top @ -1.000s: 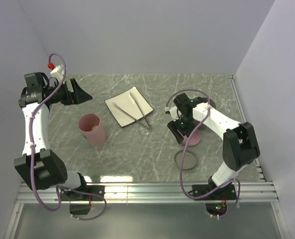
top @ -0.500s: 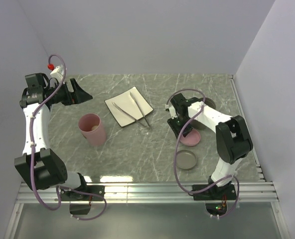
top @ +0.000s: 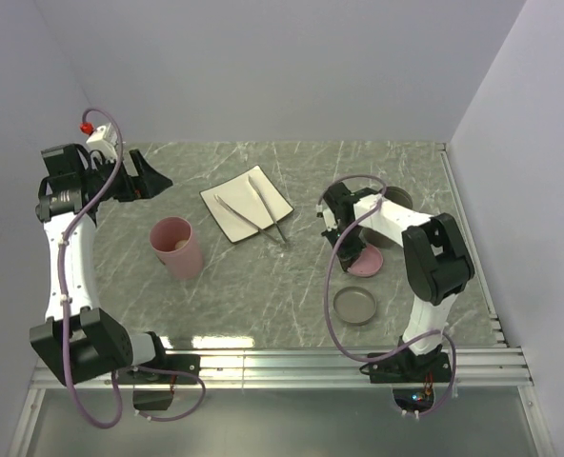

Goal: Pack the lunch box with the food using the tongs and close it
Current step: Pick up the box lid from the center of the board.

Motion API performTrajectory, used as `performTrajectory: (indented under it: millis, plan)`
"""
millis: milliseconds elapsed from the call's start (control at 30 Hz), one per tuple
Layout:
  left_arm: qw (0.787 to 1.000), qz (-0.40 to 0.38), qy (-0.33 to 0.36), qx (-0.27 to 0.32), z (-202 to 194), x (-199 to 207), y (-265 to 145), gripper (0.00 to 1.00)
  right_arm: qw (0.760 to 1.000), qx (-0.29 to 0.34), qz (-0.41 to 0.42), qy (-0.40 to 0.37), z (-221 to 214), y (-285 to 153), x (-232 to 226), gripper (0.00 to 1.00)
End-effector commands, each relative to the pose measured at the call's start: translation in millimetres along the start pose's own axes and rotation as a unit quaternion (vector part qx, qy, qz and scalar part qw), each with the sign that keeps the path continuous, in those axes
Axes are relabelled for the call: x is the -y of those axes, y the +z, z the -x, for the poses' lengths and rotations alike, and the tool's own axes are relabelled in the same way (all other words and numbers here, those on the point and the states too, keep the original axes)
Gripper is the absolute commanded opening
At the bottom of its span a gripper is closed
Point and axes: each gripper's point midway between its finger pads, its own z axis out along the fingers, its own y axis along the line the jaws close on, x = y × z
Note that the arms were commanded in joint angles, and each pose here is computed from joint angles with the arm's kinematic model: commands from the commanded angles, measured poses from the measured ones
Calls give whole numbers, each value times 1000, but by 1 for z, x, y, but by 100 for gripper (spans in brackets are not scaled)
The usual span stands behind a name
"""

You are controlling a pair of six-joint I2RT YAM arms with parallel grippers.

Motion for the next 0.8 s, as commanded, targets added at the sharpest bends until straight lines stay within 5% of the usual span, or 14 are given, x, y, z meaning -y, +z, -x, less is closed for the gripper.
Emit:
performTrajectory:
  millis: [0,300,467,633,667,733,767]
  plan:
    - [997,18,38,59,24,9,-13,99,998,45,41,-4,17,-25,-14,4]
    - [986,36,67,148,39,28,-37,99,951,233,187,-82,70,-160,-72,0]
    - [984,-39,83,153,36,61,-44,99,885,338,291,-134,97,-257,-111,0]
    - [978,-143,7,150,30,103,-53,99,820,419,358,-153,112,-323,-135,0]
    - [969,-174,25,173,39,115,-59,99,795,456,364,-170,117,-343,-139,0]
    - [956,-231,-88,158,15,126,-57,98,777,457,401,-161,114,-353,-148,0]
    - [939,-270,-30,210,22,144,-71,97,748,489,410,-181,117,-371,-154,0]
